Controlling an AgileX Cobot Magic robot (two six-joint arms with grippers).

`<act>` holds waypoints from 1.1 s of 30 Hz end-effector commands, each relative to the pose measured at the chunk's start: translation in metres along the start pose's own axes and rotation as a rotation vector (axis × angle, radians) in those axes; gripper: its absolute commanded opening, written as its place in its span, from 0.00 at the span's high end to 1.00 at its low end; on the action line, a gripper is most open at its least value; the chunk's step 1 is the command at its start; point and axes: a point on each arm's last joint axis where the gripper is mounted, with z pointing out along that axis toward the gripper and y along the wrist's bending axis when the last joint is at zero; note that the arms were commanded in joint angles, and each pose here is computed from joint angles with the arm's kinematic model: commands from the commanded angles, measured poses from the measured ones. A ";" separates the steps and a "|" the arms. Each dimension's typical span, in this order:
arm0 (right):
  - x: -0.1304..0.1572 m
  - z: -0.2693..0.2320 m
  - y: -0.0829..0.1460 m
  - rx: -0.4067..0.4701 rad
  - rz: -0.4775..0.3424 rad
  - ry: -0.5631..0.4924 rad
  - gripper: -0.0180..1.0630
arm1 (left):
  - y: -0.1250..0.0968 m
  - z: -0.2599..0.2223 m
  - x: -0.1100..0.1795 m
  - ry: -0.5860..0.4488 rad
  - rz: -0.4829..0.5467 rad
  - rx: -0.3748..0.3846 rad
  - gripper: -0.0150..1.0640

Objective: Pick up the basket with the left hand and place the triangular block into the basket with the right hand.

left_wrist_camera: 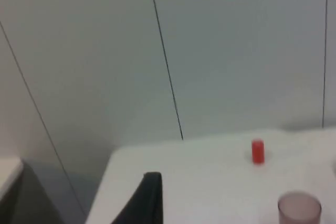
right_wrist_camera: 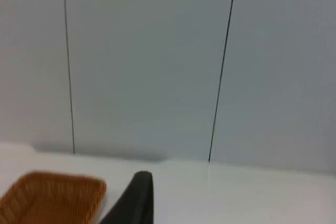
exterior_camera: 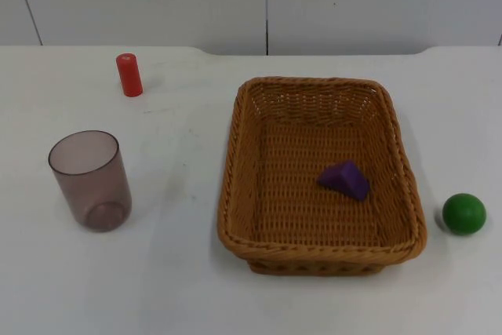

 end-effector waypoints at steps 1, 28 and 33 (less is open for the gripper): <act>0.010 0.013 0.001 0.007 0.014 0.052 0.01 | -0.003 0.016 0.011 0.064 -0.016 0.027 0.01; 0.103 0.087 0.010 -0.029 0.010 0.430 0.01 | -0.019 0.095 0.095 0.383 -0.092 0.056 0.01; 0.103 0.087 0.010 -0.029 0.010 0.430 0.01 | -0.019 0.095 0.095 0.383 -0.092 0.056 0.01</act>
